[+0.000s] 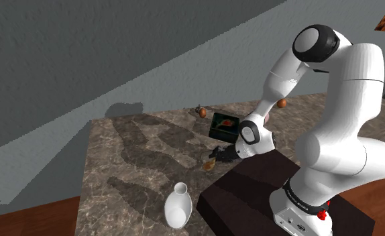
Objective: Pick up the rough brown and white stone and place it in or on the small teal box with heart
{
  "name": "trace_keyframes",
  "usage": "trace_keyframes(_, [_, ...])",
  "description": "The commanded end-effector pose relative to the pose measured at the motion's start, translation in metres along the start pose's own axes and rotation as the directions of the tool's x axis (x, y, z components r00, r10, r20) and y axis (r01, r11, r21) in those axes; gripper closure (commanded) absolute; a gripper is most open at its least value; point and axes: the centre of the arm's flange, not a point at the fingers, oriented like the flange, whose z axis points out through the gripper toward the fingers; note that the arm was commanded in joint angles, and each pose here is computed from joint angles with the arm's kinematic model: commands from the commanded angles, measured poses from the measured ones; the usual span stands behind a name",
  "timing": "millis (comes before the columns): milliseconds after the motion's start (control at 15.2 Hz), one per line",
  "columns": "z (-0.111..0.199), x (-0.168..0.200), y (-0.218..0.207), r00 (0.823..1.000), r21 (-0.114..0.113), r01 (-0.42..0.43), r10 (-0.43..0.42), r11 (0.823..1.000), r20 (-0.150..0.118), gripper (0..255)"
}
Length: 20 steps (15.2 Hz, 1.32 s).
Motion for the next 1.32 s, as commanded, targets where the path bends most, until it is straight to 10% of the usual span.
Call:
trace_keyframes(0, [-0.006, 0.001, -0.005, 1.0, 0.0, 0.0, 0.0, 1.0, 0.0, 255])
trace_keyframes(1254, [-0.08, 0.016, -0.072, 1.0, 0.0, 0.0, 0.0, 1.0, 0.0, 255])
